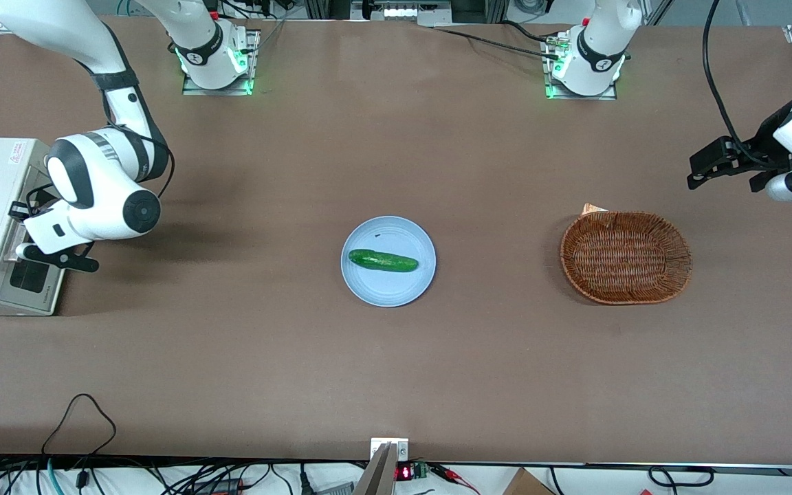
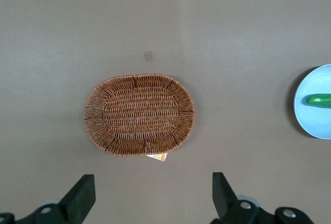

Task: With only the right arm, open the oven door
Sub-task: 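Move the right gripper down to the toaster oven door handle, then hook the right gripper on the handle and pull the door downward open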

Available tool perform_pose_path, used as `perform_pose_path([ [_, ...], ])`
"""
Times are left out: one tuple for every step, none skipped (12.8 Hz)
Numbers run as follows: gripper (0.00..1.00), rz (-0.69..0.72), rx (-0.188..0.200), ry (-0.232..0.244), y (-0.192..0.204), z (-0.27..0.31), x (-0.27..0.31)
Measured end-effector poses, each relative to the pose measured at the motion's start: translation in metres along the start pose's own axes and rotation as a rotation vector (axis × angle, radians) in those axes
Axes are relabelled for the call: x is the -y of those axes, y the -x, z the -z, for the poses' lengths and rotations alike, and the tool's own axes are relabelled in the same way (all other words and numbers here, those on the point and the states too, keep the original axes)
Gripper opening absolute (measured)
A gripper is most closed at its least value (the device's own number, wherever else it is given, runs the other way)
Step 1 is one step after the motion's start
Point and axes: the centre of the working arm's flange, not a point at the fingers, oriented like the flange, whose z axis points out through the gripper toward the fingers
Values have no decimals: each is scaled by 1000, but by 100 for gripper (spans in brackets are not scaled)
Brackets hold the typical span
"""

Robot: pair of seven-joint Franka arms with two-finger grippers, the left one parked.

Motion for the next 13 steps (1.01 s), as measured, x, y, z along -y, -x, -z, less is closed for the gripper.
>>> perform_pose_path([
  [3,-5,-7,13,0,-6,0],
  [3,-18,-16,22,-1,-13,2],
  [3,-35,-23,32,-2,-20,5],
  [3,-47,-27,44,-2,-27,12],
  [3,-52,-28,54,-1,-32,19],
  [3,-51,-28,60,-1,-35,25],
  [3,-51,-30,66,-1,-35,26],
  [3,-52,-31,67,-1,-35,26],
  [3,-52,-31,67,-1,-35,26],
  [3,-52,-31,67,-1,-35,26],
  [3,-52,-31,67,-1,-35,26],
  [3,-52,-31,67,-1,-35,26],
  [3,-52,-31,67,-1,-35,26],
])
